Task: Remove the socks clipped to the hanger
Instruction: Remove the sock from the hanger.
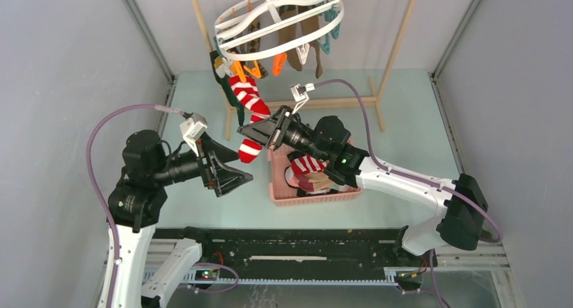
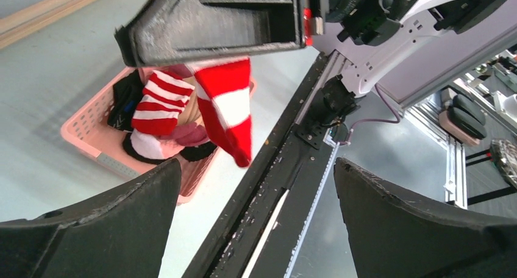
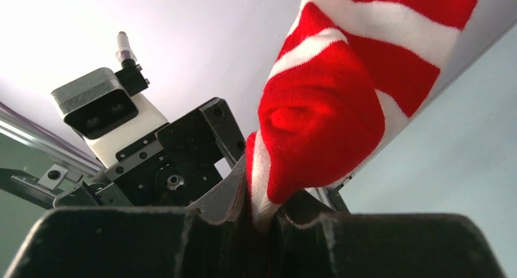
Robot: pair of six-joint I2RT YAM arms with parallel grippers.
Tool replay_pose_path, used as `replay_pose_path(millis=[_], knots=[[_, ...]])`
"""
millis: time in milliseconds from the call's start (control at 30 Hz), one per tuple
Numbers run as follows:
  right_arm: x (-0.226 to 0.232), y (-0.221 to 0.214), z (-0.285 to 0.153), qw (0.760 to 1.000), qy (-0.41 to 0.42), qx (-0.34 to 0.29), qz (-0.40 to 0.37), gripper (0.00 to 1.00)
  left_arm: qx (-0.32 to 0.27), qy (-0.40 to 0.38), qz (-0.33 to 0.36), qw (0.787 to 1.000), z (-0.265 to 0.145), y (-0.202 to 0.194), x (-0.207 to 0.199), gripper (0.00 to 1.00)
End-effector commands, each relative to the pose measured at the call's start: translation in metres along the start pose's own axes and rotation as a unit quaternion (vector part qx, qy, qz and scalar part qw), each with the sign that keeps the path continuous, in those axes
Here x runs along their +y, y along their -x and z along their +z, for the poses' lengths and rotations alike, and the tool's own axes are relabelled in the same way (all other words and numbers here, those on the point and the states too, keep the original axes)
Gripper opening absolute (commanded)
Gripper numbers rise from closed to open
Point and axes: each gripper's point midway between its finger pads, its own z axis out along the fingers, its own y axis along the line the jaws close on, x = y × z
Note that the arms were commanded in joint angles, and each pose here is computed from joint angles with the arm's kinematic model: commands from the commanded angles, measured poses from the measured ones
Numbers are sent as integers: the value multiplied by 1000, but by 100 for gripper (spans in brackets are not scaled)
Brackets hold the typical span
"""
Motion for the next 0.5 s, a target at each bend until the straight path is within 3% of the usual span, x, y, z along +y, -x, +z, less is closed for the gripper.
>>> replay_pose_path(millis=[0, 133, 300, 367, 467], knots=[[31, 11, 9, 999, 32, -17, -12, 22, -9, 23, 36, 999, 1, 5, 10, 100], [34, -2, 16, 999, 36, -1, -5, 24, -8, 29, 41, 999, 0, 4, 11, 99], [38, -18, 21, 999, 37, 21, 1, 26, -14, 59, 46, 997, -1, 6, 21, 88], [40, -20, 21, 999, 40, 23, 3, 28, -22, 74, 49, 996, -2, 11, 26, 78], [42, -20, 20, 999, 40, 24, 4, 37, -32, 99, 53, 993, -3, 18, 35, 54]])
